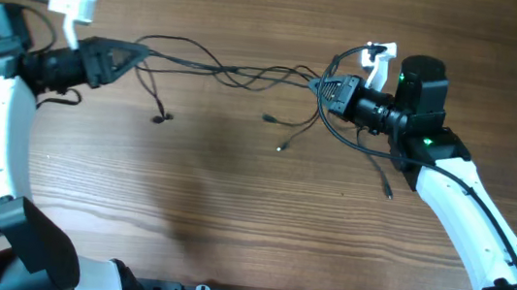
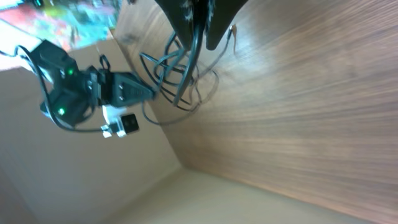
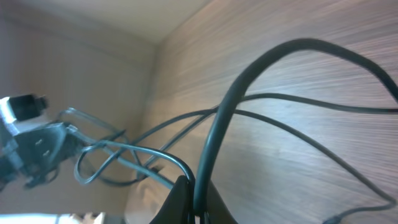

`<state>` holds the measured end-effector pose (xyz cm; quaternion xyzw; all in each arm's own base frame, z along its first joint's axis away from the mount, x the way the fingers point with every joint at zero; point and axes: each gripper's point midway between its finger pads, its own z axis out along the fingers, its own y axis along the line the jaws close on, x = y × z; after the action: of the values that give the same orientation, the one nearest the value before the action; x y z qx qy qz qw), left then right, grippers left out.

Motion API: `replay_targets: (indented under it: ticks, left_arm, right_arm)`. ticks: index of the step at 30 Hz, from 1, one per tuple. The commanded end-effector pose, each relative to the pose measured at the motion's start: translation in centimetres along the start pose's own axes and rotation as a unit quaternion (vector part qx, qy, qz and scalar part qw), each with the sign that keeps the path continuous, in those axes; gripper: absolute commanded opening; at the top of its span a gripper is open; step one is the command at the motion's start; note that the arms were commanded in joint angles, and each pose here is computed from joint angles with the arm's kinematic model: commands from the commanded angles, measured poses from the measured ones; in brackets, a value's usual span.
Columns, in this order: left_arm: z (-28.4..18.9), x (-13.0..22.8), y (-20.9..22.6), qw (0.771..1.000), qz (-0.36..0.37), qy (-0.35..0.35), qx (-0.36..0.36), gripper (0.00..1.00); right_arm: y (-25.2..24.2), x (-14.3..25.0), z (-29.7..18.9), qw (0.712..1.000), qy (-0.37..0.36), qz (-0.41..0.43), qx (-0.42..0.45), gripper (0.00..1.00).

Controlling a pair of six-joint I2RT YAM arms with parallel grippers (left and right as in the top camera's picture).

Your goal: Untangle cables

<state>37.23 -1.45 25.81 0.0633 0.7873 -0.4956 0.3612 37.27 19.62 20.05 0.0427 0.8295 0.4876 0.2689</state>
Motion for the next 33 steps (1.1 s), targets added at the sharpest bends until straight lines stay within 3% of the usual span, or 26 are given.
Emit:
replay_targets:
  ticks: [1, 2, 3, 4, 5, 6, 7, 12, 14, 15, 17, 18, 20, 22, 25, 27, 30, 32, 33]
  left_arm:
    - [-3.6, -1.4, 1.1, 0.998, 0.010, -0.040, -0.046, 0.04]
    - [-3.3, -1.2, 0.9, 0.998, 0.010, -0.035, -0.042, 0.04]
    - [-2.4, -1.0, 0.4, 0.999, 0.011, -0.025, -0.033, 0.05]
    - [-1.2, -0.6, -0.5, 1.000, 0.014, -0.012, -0.016, 0.27]
    - [0.0, -0.2, -1.4, 1.000, 0.019, 0.002, 0.001, 0.67]
    - [1.2, 0.3, -2.2, 0.999, 0.024, 0.018, 0.013, 0.91]
    - [2.7, 1.1, -2.8, 0.999, 0.033, 0.040, 0.017, 1.00]
    - [9.7, 5.7, -6.9, 0.985, 0.087, 0.145, 0.046, 1.00]
    - [11.2, 5.9, -4.5, 0.981, 0.097, 0.160, -0.048, 1.00]
    - [10.9, 4.8, -1.4, 0.977, 0.046, 0.139, -0.154, 1.00]
    - [7.4, 2.8, 5.1, 0.923, -0.048, 0.061, -0.377, 1.00]
    - [6.9, 2.9, 5.7, 0.914, -0.055, 0.058, -0.397, 1.00]
    - [7.6, 4.4, 5.1, 0.922, -0.069, 0.090, -0.369, 1.00]
    - [8.0, 6.9, 5.6, 0.917, -0.059, 0.149, -0.366, 0.77]
    - [8.7, 10.8, 7.3, 0.895, -0.075, 0.227, -0.377, 0.70]
    - [10.0, 13.0, 8.4, 0.884, -0.087, 0.264, -0.376, 0.58]
    - [12.2, 16.6, 9.8, 0.866, -0.096, 0.319, -0.372, 0.58]
    - [13.7, 18.1, 10.4, 0.863, -0.089, 0.338, -0.366, 0.52]
    - [14.6, 18.7, 10.4, 0.863, -0.086, 0.343, -0.360, 0.11]
  right_arm:
    - [-6.0, -3.7, -2.7, 0.990, -0.088, 0.037, 0.103, 0.17]
    - [-6.1, -3.6, -2.7, 0.990, -0.087, 0.040, 0.105, 0.72]
    - [-6.2, -3.4, -2.7, 0.990, -0.083, 0.043, 0.108, 1.00]
    - [-6.4, -3.2, -2.7, 0.989, -0.080, 0.047, 0.111, 1.00]
    - [-6.5, -3.0, -2.7, 0.989, -0.077, 0.051, 0.114, 1.00]
    - [-6.7, -2.8, -2.7, 0.989, -0.074, 0.053, 0.116, 1.00]
    - [-6.8, -2.6, -2.7, 0.989, -0.070, 0.058, 0.119, 1.00]
    - [-8.1, -1.1, -2.9, 0.984, -0.049, 0.084, 0.146, 1.00]
    - [-8.1, -0.5, -2.7, 0.984, -0.037, 0.088, 0.149, 1.00]
    - [-8.0, 0.1, -2.4, 0.985, -0.026, 0.083, 0.152, 1.00]
    - [-8.0, 1.3, -1.5, 0.986, -0.007, 0.057, 0.158, 0.99]
    - [-8.3, 1.7, -1.3, 0.984, -0.006, 0.056, 0.168, 1.00]
    - [-9.1, 2.1, -0.9, 0.980, -0.008, 0.053, 0.192, 1.00]
    - [-9.3, 2.5, -0.5, 0.978, -0.006, 0.048, 0.203, 1.00]
    - [-9.5, 2.6, -0.4, 0.977, -0.005, 0.048, 0.207, 1.00]
    - [-9.7, 2.5, -0.4, 0.976, -0.009, 0.047, 0.213, 1.00]
    - [-9.8, 2.4, -0.4, 0.976, -0.009, 0.046, 0.215, 1.00]
    - [-9.8, 2.4, -0.4, 0.976, -0.009, 0.046, 0.215, 1.00]
    - [-9.8, 2.5, -0.5, 0.975, -0.008, 0.046, 0.215, 1.00]
